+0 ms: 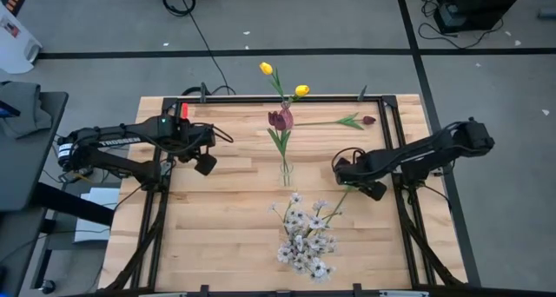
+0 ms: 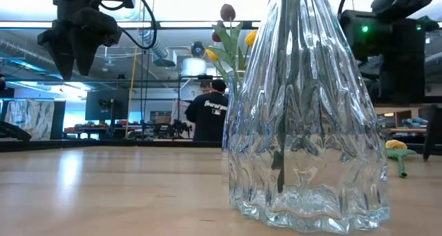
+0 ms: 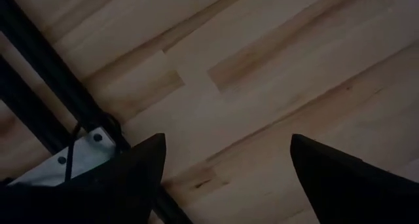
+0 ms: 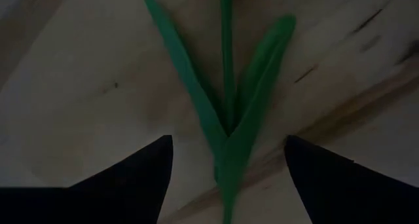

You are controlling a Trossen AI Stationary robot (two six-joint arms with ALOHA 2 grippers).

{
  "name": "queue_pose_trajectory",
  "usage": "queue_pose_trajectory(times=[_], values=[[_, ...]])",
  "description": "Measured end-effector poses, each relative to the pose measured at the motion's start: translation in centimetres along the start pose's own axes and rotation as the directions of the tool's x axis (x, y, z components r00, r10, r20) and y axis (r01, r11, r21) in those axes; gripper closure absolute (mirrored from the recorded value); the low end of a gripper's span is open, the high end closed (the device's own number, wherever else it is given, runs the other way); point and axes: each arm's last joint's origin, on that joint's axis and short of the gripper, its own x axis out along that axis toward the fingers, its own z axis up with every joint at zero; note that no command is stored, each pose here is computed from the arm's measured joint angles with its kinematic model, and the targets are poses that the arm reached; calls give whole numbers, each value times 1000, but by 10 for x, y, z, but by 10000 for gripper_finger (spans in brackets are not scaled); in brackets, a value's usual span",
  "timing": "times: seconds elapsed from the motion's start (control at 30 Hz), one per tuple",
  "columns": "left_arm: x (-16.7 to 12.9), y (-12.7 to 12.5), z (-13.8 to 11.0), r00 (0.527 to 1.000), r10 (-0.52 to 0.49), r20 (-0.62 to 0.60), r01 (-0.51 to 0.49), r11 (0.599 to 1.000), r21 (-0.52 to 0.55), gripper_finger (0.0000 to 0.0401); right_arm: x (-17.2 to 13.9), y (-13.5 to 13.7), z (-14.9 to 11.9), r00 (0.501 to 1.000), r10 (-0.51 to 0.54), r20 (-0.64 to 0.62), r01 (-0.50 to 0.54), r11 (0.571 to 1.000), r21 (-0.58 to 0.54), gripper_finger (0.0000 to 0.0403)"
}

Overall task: Sort flowers into vase by color
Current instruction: Put the yellow flower into the pink transparent vase

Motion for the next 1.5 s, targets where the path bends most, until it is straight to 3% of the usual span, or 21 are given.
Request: queue_pose_trajectory(times=[0.13, 0.27, 0.6, 0.73, 0.9, 1.03, 1.2, 1.5], values=[[0, 0, 0, 1000, -6, -9, 6, 1000, 0, 71, 4, 2, -3, 1000, -12, -8, 12, 1000, -2, 119], [0, 0, 0, 1000, -6, -11, 6, 1000, 0, 71, 4, 1, -2, 999, -32, -9, 32, 999, -3, 168], [0, 0, 0, 1000, -7, -11, 7, 1000, 2, 71, 3, -1, -2, 999, -39, -8, 39, 999, -24, 380], [0, -3, 1, 999, -39, 0, 39, 999, 24, 71, -4, -1, -1, 1000, 9, -29, -11, 998, -63, 382], [-4, -11, 9, 989, -136, 64, 133, 990, 53, 71, -23, -3, 8, 988, 152, -12, -152, 985, -84, 393], [-14, -18, 17, 965, -216, 148, 203, 974, 97, 71, -44, -6, 18, 941, 336, 37, -330, 937, -117, 394], [-27, -27, 26, 914, -323, 245, 300, 945, 128, 71, -68, -12, 33, 832, 545, 99, -522, 831, -192, 395], [-59, -42, 40, 761, -541, 358, 505, 840, 198, 71, -103, -24, 56, 595, 780, 193, -692, 619, -371, 396]])
